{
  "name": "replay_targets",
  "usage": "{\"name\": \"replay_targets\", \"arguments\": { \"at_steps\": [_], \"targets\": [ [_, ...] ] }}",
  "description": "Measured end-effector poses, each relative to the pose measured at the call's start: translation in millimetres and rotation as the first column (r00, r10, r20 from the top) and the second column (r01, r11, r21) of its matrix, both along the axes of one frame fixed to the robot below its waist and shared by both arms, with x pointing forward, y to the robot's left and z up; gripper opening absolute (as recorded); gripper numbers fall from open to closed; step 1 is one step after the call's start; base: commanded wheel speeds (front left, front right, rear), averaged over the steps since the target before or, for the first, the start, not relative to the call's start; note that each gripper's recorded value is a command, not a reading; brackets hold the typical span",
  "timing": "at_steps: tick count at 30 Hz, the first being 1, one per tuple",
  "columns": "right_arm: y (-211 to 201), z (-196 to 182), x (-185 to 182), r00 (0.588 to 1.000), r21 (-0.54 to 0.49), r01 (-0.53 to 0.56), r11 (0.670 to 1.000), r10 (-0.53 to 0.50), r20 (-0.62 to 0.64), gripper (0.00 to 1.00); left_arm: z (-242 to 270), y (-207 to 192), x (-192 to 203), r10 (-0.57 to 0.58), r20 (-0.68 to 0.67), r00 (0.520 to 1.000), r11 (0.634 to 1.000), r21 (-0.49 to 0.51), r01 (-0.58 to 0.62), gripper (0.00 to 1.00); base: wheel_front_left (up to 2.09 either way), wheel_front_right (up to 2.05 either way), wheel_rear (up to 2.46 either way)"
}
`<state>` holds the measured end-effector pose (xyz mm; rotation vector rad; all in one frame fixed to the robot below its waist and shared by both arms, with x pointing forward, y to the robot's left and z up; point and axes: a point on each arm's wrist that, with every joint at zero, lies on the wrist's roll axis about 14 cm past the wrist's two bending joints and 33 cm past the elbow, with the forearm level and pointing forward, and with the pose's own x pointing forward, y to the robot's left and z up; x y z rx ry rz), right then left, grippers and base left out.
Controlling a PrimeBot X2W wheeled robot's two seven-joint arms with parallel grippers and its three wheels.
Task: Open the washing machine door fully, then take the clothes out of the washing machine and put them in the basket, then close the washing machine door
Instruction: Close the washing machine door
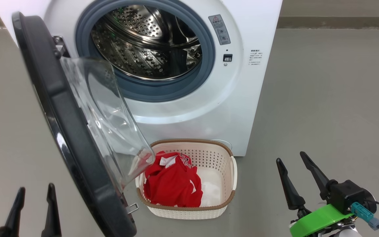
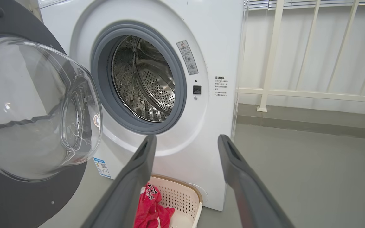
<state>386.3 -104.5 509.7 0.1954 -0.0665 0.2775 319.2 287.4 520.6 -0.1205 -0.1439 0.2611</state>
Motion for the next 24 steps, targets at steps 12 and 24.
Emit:
{"name": "replay_targets", "arguments": {
  "at_steps": [12,24],
  "targets": [
    [-4.5,0.5,-1.6,1.000,0.002,0.015,1.000,-0.015,0.001,1.00,-13.8,-7.8,-4.2,-0.012,-0.038,0.999,1.000,-0.016,0.012,1.00,0.00,0.00,0.00],
    [-6.7,3.7,-3.5,1.000,0.002,0.021,1.000,-0.021,0.010,1.00,-14.2,-8.0,-4.8,-0.011,-0.037,0.999,1.000,-0.021,0.011,1.00,0.00,0.00,0.00]
  ]
}}
